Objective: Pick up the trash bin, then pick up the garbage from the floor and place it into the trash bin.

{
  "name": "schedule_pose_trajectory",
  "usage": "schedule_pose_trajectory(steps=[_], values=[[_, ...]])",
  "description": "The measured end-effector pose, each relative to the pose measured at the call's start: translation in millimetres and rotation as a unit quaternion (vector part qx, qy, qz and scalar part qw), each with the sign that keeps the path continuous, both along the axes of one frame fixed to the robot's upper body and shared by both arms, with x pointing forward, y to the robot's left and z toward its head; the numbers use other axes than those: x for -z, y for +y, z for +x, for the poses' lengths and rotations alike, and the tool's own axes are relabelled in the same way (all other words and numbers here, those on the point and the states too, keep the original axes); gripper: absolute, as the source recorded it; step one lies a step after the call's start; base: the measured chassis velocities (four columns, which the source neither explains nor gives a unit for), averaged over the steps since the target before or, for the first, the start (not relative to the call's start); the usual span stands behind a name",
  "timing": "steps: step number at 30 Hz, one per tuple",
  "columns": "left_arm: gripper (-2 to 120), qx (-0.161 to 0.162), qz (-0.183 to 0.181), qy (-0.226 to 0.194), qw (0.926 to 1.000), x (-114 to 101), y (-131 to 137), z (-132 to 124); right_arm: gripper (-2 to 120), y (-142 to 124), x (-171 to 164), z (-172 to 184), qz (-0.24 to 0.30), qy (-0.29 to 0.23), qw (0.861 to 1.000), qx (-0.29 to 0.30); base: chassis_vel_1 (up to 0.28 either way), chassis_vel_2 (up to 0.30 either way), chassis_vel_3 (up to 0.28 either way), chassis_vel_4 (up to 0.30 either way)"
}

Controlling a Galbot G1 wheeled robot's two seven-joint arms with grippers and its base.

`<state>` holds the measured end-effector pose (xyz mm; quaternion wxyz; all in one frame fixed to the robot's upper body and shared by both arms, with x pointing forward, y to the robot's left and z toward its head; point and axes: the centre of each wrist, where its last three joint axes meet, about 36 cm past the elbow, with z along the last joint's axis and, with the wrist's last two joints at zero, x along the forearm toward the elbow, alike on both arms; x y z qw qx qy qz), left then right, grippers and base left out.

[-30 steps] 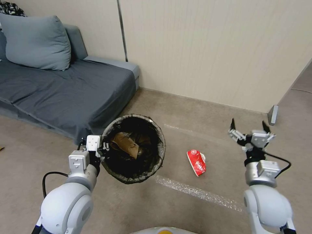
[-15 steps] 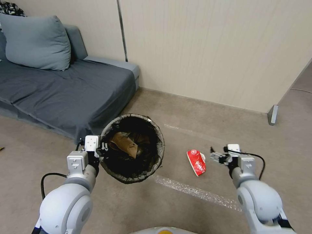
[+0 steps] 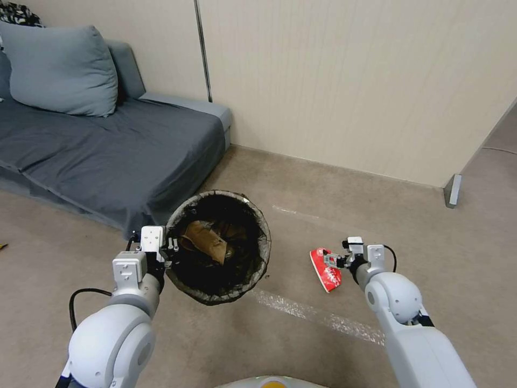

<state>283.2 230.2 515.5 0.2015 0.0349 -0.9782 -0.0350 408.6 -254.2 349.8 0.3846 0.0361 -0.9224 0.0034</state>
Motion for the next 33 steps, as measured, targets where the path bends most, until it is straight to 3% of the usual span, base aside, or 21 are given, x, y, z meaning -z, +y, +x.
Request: schedule_pose_trajectory(steps=[12, 27, 33], values=[[0, 0.0, 0.0, 0.004, 1.0, 3, -1, 1, 100, -18, 57, 31, 0.001, 0.067, 0.997, 0.024, 0.0, 0.0, 0.0, 0.0], [0, 0.002, 0.003, 0.006, 1.0, 4, 0, 1, 100, -19, 80, 77, 0.021, 0.098, 0.994, 0.035, 0.0, 0.0, 0.0, 0.0], [0, 0.003, 0.005, 0.006, 1.0, 4, 1, 1, 82, -21, 97, 71, 0.027, 0.119, 0.992, 0.038, 0.0, 0.0, 0.0, 0.0]])
